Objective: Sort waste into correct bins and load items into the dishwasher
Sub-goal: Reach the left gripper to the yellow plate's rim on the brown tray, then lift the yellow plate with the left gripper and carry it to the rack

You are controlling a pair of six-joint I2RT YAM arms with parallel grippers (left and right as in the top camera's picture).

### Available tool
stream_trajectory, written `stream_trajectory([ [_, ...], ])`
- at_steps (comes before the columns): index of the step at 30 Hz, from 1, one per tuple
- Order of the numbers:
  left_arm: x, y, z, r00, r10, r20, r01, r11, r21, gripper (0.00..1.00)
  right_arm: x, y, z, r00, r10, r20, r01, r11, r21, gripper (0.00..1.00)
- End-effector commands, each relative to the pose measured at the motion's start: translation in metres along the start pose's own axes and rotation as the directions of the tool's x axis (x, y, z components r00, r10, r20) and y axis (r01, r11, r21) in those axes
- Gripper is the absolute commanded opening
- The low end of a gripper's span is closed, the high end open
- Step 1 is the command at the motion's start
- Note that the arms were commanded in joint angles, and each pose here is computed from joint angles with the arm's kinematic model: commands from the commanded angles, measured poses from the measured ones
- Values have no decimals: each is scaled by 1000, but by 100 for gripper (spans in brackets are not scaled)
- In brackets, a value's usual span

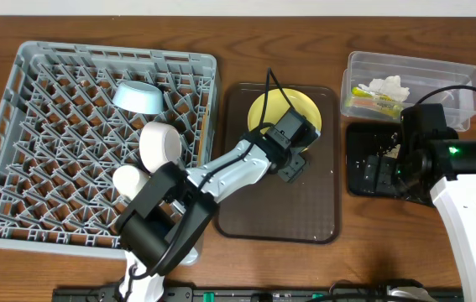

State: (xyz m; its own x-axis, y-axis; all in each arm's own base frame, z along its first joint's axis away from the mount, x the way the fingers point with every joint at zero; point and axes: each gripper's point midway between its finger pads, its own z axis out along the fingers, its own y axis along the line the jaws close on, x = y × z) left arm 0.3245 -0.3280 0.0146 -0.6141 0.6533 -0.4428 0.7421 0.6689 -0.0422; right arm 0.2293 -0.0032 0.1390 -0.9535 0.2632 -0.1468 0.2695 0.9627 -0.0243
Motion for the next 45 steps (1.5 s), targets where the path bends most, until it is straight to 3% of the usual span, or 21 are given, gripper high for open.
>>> stream_trajectory([
  [1, 5, 3, 8, 1000, 20, -21, -20, 1000, -6, 66, -4, -3, -6, 999, 19, 28, -19, 1000, 7, 99],
  [4, 6, 3, 8, 1000, 19, -23, -20, 1000, -5, 61, -4, -3, -6, 999, 19, 27, -19, 1000, 7, 99],
  [6, 10, 3, 8, 999, 18, -39, -18, 1000, -3, 46, -4, -3, -6, 999, 19, 27, -19, 1000, 6, 99],
  [10, 20, -2, 8, 996, 23, -82, -23, 1000, 3, 27, -5, -3, -6, 999, 19, 28, -19, 1000, 6, 99],
  [17, 21, -4, 0, 996, -8, -91, 8, 1000, 2, 6, -4, -3, -6, 999, 19, 27, -19, 1000, 7, 99],
  [22, -2, -5, -32, 1000, -14, -6, 14, 1000, -1, 6, -4, -3, -6, 999, 19, 28, -19, 1000, 7, 100],
  [29, -42, -6, -116, 983, -17, 185, 19, 1000, -9, 6, -4, -3, -6, 999, 19, 27, -19, 1000, 7, 99],
  [38, -50, 54, -214, 886, -276, 374, 301, 953, -10, 6, -4, -3, -6, 999, 19, 28, -19, 1000, 7, 99],
  [45, -41, 93, -233, 804, -466, 368, 422, 885, 198, 6, -4, -3, -6, 999, 19, 27, -19, 1000, 6, 99],
])
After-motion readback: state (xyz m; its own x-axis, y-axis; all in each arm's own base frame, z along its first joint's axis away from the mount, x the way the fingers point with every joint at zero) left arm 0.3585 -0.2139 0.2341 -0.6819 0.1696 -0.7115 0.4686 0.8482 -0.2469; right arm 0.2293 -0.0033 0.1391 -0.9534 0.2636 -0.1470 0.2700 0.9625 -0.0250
